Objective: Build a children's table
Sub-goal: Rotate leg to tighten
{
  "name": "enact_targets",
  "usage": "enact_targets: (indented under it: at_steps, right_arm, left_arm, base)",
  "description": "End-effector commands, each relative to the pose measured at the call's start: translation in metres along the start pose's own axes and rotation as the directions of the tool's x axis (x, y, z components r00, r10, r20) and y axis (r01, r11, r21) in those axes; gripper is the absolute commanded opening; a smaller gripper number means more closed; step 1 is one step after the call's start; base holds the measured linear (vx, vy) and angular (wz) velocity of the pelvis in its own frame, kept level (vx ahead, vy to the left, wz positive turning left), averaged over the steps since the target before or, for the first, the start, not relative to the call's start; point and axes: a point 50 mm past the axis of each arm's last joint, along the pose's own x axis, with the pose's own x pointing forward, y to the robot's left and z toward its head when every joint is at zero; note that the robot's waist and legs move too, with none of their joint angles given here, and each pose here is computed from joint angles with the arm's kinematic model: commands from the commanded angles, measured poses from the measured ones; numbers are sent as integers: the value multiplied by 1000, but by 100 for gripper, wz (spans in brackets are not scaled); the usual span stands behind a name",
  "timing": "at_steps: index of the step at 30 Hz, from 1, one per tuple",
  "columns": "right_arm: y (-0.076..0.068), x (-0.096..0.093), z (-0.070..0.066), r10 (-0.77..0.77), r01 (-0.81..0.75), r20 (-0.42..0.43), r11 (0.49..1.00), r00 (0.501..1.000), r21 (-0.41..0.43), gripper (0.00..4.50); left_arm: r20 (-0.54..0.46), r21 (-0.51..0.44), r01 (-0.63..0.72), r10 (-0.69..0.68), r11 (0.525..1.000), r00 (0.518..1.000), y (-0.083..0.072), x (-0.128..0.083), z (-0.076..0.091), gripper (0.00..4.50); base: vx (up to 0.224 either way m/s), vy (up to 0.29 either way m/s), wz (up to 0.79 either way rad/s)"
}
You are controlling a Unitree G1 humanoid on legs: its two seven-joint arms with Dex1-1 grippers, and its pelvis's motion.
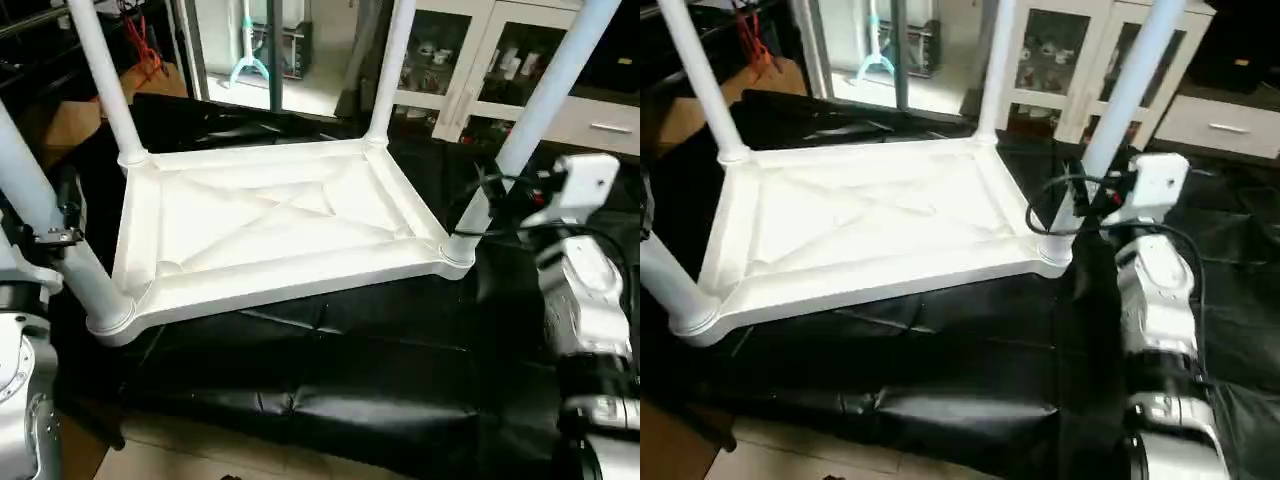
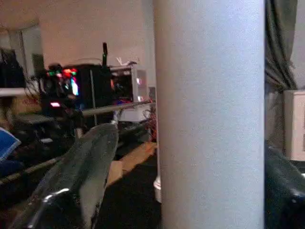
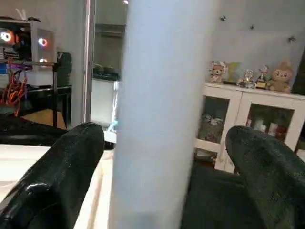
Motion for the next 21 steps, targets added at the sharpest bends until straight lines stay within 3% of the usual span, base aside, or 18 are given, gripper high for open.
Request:
enact_targets:
  at_steps: [1,3,10,11,15,21]
  right_arm:
    - [-4,4,6,13,-13,16,1000,1000,-4,450]
    - [-4,5,6,19,-19,17,1000,1000,3,432]
    - [-1,9,0,74,-74,-1,997,997,34,373]
    - [0,9,-1,85,-85,-10,996,996,37,365]
    - [2,9,-6,118,-115,-48,992,992,57,329]
    - [2,10,-8,154,-150,-67,987,986,65,280]
  left_arm:
    - [0,-24,-21,21,999,1000,2,2,2,347]
    - [2,-29,-25,25,999,1000,1,1,3,346]
    - [-12,-23,10,-10,1000,1000,-6,-3,2,289]
    - [-11,-22,20,-20,1000,1000,-7,-3,2,262]
    - [-12,-24,33,-33,999,999,-8,-3,2,254]
    - [-13,-22,50,-51,998,999,-11,-3,2,196]
  base:
    - [0,0,0]
    - [0,0,0]
    - [0,0,0]
    - [0,0,0]
    - [0,0,0]
    - [0,0,0]
